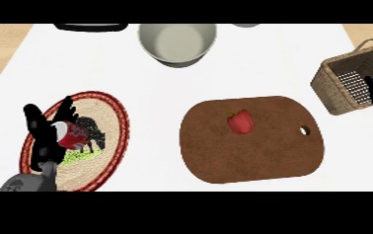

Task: Pick the bell pepper from the cutting board and place it in the basket

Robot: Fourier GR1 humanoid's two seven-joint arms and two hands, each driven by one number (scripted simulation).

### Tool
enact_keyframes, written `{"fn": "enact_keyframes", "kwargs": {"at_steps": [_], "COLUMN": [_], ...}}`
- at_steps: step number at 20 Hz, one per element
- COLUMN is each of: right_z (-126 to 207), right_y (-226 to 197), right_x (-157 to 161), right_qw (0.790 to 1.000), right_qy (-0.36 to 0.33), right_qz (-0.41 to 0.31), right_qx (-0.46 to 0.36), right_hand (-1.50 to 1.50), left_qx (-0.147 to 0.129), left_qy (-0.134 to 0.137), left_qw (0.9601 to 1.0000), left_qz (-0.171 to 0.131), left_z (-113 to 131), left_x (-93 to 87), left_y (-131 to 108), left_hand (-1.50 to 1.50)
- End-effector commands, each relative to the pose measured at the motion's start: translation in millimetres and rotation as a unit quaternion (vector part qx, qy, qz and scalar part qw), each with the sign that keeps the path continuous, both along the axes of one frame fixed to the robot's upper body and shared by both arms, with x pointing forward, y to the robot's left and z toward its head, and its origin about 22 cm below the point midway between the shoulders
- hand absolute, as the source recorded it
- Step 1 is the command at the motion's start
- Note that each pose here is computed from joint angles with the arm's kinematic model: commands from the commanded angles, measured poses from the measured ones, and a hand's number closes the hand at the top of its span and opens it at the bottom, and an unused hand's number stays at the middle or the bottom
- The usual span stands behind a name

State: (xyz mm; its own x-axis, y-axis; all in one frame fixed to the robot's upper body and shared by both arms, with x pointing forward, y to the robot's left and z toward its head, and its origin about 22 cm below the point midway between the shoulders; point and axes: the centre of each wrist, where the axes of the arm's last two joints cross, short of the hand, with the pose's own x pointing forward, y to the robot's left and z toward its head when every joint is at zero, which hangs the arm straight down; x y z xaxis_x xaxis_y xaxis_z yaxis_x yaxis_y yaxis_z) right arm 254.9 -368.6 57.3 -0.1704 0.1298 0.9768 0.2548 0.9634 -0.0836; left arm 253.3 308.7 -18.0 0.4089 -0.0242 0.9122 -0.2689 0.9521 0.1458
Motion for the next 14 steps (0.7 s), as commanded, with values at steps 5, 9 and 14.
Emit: {"fn": "enact_keyframes", "kwargs": {"at_steps": [5,9,14], "right_z": [30.2,29.0,-13.7], "right_y": [67.9,141.2,211.8], "right_x": [-0.6,-14.4,-45.2], "right_qw": [0.976,0.908,0.951], "right_qy": [-0.117,-0.191,-0.169], "right_qz": [0.163,0.32,0.166], "right_qx": [-0.087,-0.192,-0.201], "right_hand": [1.5,1.5,-1.5], "left_qx": [0.012,-0.018,-0.021], "left_qy": [-0.207,-0.235,-0.245], "left_qw": [0.9755,0.9638,0.9628], "left_qz": [-0.075,-0.124,-0.111], "left_z": [53.6,50.7,50.9], "left_x": [19.3,17.3,12.7], "left_y": [-31.3,-66.0,-68.7], "left_hand": [0.0,0.0,0.0]}}
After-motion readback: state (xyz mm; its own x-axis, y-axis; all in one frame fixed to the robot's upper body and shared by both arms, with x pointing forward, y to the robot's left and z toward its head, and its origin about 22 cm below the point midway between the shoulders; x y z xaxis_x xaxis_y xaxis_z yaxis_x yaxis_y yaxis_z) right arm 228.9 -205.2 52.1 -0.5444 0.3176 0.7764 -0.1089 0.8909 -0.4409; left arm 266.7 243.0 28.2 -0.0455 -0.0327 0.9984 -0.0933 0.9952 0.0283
